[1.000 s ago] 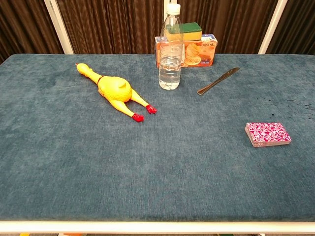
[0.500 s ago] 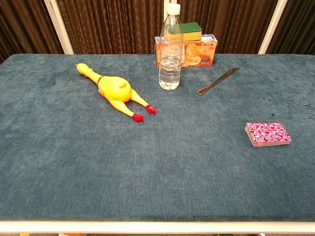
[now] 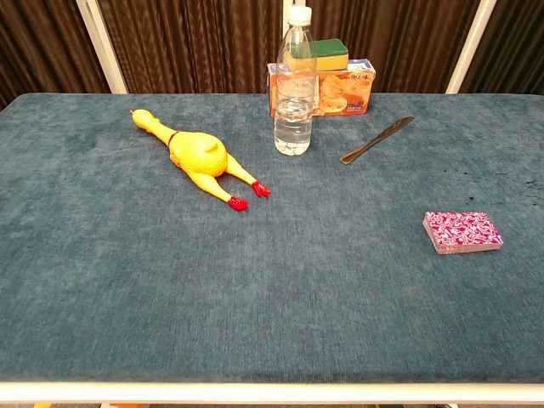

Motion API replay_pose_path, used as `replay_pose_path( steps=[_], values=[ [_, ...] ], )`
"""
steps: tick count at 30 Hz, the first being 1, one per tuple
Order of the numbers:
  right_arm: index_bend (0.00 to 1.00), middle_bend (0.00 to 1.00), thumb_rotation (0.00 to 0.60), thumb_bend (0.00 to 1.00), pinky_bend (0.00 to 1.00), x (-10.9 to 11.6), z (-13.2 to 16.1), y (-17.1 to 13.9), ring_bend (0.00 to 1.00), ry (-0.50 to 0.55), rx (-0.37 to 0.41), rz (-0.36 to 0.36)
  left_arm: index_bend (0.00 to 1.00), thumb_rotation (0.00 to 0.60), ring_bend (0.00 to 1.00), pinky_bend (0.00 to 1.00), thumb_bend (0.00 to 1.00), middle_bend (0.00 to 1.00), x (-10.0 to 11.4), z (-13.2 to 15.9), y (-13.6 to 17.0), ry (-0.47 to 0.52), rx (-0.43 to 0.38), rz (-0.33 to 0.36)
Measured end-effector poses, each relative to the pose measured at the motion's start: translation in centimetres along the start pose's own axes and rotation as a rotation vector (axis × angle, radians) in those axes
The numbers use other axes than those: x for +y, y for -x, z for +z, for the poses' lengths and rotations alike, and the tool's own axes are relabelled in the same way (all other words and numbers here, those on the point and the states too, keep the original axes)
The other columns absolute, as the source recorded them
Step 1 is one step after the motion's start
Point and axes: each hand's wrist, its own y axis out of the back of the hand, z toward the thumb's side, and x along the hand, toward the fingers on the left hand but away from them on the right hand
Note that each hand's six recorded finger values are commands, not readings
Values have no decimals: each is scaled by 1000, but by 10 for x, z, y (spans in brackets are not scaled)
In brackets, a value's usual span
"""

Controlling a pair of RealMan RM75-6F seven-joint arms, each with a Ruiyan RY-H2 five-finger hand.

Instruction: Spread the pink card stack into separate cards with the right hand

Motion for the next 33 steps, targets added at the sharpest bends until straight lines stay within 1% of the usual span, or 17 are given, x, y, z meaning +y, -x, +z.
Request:
replay_pose_path(
  steps=[2,5,9,12,15,21,29,33],
  values=[
    [86,137,600,69,705,-1,8,5,612,-32,14,11,192,600,91,179,35,194,0,0,0,2,1,1],
    [86,155,600,68,713,-5,23,15,627,-80,35,32,192,600,91,179,35,194,0,-2,1,4,4,-1],
    [87,168,600,69,723,-14,45,27,637,-125,62,75,192,600,91,179,35,194,-1,-3,1,9,7,-5],
    [95,173,600,70,726,-21,58,35,637,-152,73,106,192,600,91,179,35,194,-1,-5,1,14,7,-8],
    [126,186,600,70,739,-28,73,42,661,-168,85,127,192,600,91,179,35,194,-1,-6,1,16,8,-8],
    [174,211,600,75,772,-34,96,56,706,-193,110,140,192,600,91,179,35,194,-1,-7,2,19,7,-13],
    [239,251,600,85,782,-40,104,66,713,-211,101,142,192,600,91,179,35,194,-1,-9,2,20,12,-12],
    [251,256,600,85,782,-43,106,67,713,-209,104,142,192,600,91,179,35,194,-2,-9,2,22,12,-12]
  ],
)
